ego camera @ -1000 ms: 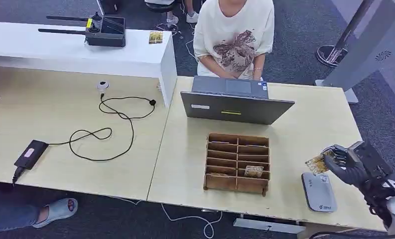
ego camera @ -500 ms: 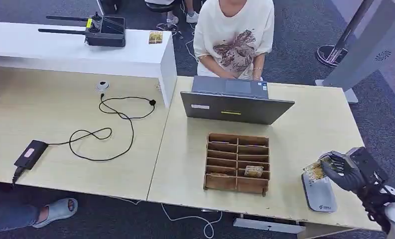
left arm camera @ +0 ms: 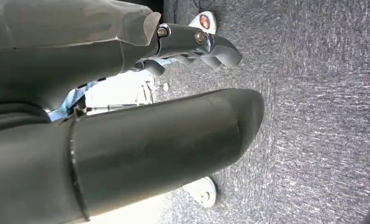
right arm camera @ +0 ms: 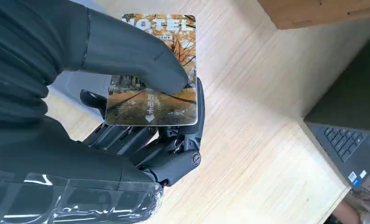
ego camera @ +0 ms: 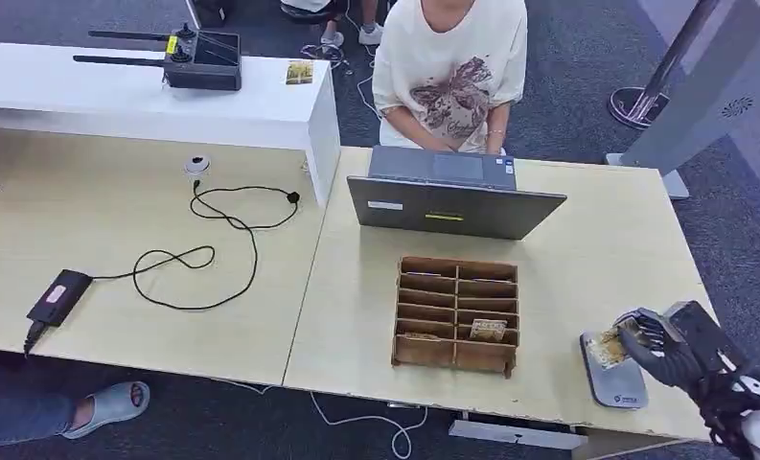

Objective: Pass the card to the sensor for recognition and then transmit it.

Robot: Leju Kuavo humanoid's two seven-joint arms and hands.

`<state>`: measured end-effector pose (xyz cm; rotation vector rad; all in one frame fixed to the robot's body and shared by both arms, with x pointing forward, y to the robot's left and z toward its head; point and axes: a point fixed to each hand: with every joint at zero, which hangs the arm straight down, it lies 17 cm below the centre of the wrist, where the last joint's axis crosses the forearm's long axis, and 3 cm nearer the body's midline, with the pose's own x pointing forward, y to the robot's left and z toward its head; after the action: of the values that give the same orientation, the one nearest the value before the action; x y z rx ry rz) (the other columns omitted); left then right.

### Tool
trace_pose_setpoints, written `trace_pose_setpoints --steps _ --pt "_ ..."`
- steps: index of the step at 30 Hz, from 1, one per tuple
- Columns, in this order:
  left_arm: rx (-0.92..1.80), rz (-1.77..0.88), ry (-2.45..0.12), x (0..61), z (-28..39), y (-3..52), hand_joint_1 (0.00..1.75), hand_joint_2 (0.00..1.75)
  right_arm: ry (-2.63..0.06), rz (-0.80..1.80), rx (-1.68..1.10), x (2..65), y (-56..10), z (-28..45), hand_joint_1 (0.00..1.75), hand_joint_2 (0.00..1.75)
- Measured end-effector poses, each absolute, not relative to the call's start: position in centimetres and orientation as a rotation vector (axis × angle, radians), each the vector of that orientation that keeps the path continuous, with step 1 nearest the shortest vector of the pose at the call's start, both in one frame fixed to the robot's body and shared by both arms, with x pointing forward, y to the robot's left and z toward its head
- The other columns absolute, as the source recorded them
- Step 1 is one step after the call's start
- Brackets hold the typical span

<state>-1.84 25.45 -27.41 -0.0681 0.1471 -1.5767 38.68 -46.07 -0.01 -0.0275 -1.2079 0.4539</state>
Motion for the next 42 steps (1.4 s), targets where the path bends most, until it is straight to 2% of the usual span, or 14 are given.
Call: trace_pose_setpoints --steps 42 --pt "-0.073 -1.560 0.172 -2.1 -27.2 24.7 0.00 0.00 -1.188 0.452 -0.022 40.2 -44.4 -1.8 1.75 1.75"
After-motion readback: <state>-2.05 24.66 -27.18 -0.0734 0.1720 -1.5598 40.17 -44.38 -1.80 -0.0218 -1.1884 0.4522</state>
